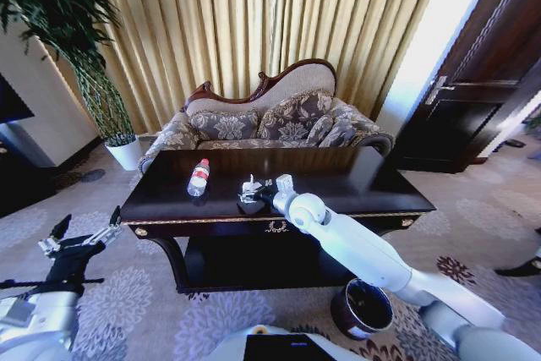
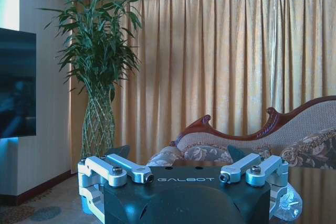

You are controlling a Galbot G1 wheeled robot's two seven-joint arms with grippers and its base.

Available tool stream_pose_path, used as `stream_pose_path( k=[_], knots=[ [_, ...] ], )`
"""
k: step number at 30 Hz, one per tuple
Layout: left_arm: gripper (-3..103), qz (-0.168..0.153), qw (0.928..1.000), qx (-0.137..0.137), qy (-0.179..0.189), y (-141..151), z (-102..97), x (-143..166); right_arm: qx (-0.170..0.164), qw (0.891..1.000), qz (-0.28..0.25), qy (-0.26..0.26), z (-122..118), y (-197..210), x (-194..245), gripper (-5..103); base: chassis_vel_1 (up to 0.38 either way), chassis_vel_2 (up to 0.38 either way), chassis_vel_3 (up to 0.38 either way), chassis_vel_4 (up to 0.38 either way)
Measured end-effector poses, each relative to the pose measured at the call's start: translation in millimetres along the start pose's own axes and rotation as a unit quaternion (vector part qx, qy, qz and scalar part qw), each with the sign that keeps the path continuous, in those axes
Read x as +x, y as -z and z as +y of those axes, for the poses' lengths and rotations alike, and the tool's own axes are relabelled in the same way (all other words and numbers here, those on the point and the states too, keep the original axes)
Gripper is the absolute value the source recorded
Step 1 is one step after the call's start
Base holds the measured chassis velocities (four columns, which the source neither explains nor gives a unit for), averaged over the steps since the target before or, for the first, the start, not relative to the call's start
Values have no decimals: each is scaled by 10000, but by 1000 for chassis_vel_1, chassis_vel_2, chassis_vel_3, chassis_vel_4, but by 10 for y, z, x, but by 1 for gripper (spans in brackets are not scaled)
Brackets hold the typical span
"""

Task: Move to the front of the table and place the trash on the table into the trash bin.

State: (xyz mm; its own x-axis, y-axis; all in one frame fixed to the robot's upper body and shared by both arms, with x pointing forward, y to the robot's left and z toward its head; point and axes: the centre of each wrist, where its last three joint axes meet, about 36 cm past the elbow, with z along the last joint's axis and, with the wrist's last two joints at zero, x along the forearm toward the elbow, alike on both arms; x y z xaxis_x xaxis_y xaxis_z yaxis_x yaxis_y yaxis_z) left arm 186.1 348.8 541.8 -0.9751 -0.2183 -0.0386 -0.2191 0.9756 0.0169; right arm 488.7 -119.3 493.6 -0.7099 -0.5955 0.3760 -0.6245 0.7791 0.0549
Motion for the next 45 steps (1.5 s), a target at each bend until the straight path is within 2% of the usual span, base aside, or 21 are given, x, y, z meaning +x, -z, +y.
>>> stream_pose_path(
  k=[3,5,7,8,9,11,13,14,16,17,18,20,24,26,29,30,31,35,45],
  knots=[
    [100,-20,10000,-8,3,1,2,0,20,10000,-2,-15,2,-3,-6,103,0,0,0,0],
    [100,-34,10000,-11,11,0,1,2,24,10000,-2,-22,3,-4,-6,100,0,0,0,0],
    [100,-47,10000,-25,29,-7,1,11,33,10000,-1,-36,1,-5,-3,91,0,0,0,0],
    [100,-47,10000,-32,32,-9,0,15,35,10000,-1,-39,0,-6,-2,91,0,0,0,0],
    [100,-43,10000,-42,41,-15,-1,23,42,10000,3,-49,-5,-9,4,81,0,0,0,0],
    [100,-42,10000,-44,41,-17,-1,26,45,10000,5,-56,-8,-12,7,81,0,0,0,0],
    [100,-46,10000,-50,37,-19,-2,28,46,10000,11,-75,-18,-24,21,70,0,0,0,0],
    [100,-46,10000,-50,37,-19,-2,28,46,10000,11,-75,-18,-24,21,70,0,0,0,0],
    [100,-52,10000,-54,32,-18,-3,27,35,10000,12,-84,-22,-34,32,59,0,0,0,0],
    [100,-58,10000,-59,26,-17,-2,25,26,10000,11,-92,-26,-38,39,59,0,0,0,0],
    [100,-64,10000,-63,20,-16,-2,23,20,10000,8,-96,-29,-39,42,47,0,0,0,0],
    [100,-67,10000,-68,16,-16,-2,23,14,9999,4,-103,-34,-37,44,47,0,0,0,0],
    [100,-69,9999,-74,12,-15,-1,23,-10,9999,-3,-117,-43,-41,48,26,0,0,0,0],
    [100,-68,10000,-71,11,-16,-2,23,-16,9999,2,-117,-42,-48,48,26,0,0,0,0],
    [100,-68,10000,-66,14,-18,-4,24,-30,9999,23,-116,-35,-79,49,10,0,0,0,0],
    [100,-68,10000,-66,14,-18,-4,24,-30,9999,23,-116,-35,-79,49,10,0,0,0,0],
    [100,-68,10000,-66,13,-18,-4,24,-35,9999,27,-117,-31,-89,49,4,0,0,0,0],
    [100,-79,9999,-74,3,-14,-3,18,-50,9999,-11,-118,-28,-77,64,0,0,0,0,0],
    [100,-102,9999,-55,-30,-10,-11,3,-146,9993,-240,-249,-74,16,220,0,0,0,0,0]
  ],
)
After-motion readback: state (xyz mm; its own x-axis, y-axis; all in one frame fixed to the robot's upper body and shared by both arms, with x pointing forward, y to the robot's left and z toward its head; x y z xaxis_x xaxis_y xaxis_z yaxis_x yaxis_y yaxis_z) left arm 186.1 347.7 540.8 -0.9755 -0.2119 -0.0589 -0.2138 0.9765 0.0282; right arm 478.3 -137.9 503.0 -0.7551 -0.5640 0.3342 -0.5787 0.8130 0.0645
